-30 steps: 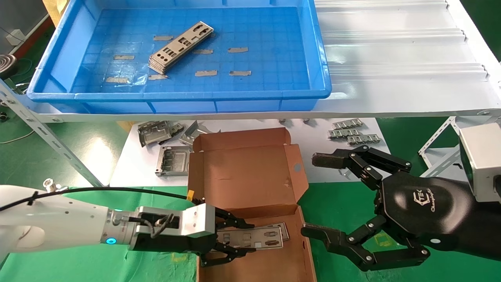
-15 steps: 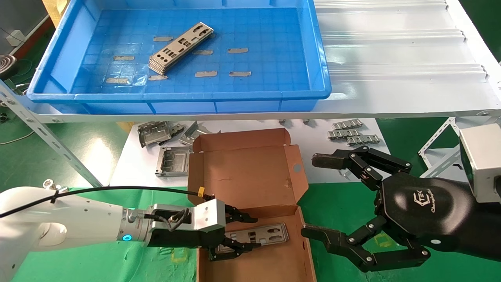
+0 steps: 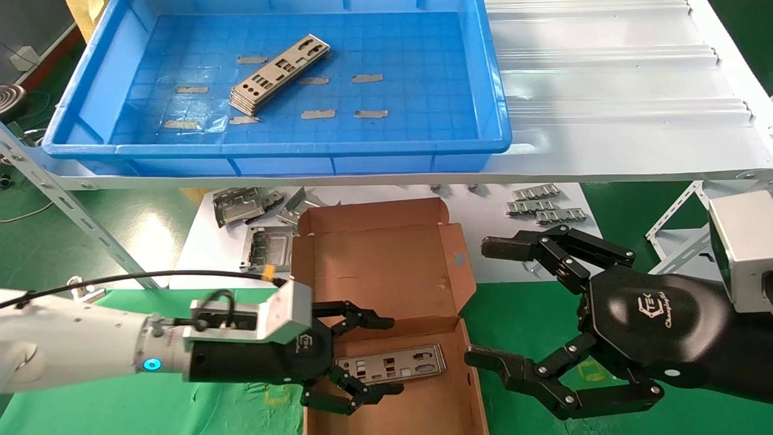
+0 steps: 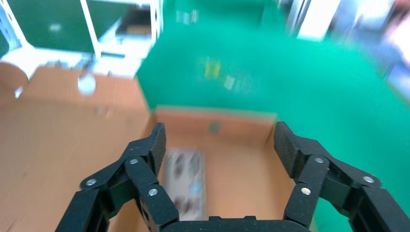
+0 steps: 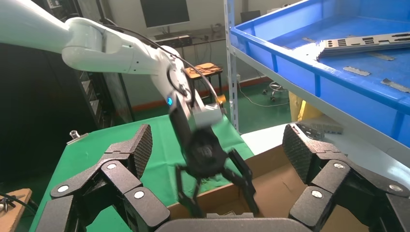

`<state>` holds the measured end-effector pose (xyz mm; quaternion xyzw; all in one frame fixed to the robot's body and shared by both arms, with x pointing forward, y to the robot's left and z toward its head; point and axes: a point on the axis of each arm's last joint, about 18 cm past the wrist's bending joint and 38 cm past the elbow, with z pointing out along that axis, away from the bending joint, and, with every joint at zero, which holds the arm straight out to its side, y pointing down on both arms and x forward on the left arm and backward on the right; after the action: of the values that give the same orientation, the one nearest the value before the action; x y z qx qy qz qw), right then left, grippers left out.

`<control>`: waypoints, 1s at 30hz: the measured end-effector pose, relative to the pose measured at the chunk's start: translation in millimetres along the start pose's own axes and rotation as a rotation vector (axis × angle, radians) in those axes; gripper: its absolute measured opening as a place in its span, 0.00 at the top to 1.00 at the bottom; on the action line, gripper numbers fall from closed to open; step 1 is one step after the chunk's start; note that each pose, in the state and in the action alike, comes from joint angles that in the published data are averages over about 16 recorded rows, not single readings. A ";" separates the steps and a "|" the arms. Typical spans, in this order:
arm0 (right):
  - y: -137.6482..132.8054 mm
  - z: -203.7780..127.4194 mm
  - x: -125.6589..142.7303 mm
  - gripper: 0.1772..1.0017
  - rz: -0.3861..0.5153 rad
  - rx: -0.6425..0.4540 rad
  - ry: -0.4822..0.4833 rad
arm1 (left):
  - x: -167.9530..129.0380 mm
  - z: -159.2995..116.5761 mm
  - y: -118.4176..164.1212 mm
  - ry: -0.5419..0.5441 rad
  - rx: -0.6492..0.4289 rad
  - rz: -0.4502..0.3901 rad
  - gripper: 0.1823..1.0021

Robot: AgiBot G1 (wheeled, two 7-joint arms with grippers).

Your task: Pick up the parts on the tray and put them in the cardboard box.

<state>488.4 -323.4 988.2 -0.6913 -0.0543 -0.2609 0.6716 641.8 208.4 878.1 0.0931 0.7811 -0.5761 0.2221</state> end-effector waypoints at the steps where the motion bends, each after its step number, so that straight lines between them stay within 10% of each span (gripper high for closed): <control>1: 0.0 0.0 0.0 0.00 0.000 0.000 0.000 | 1.5 -1.8 -1.5 0.004 0.015 -0.010 0.31; 16: 0.0 0.0 0.0 0.00 0.000 0.000 0.000 | 6.8 -14.7 -9.7 0.001 0.087 -0.050 0.05; 30: 0.0 0.0 0.0 0.00 0.000 0.000 0.000 | 10.6 -48.3 -30.4 -0.048 0.155 -0.053 0.00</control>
<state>488.4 -323.4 988.1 -0.6913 -0.0543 -0.2609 0.6716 608.7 242.9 910.8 0.0756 0.7308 -0.6425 0.2176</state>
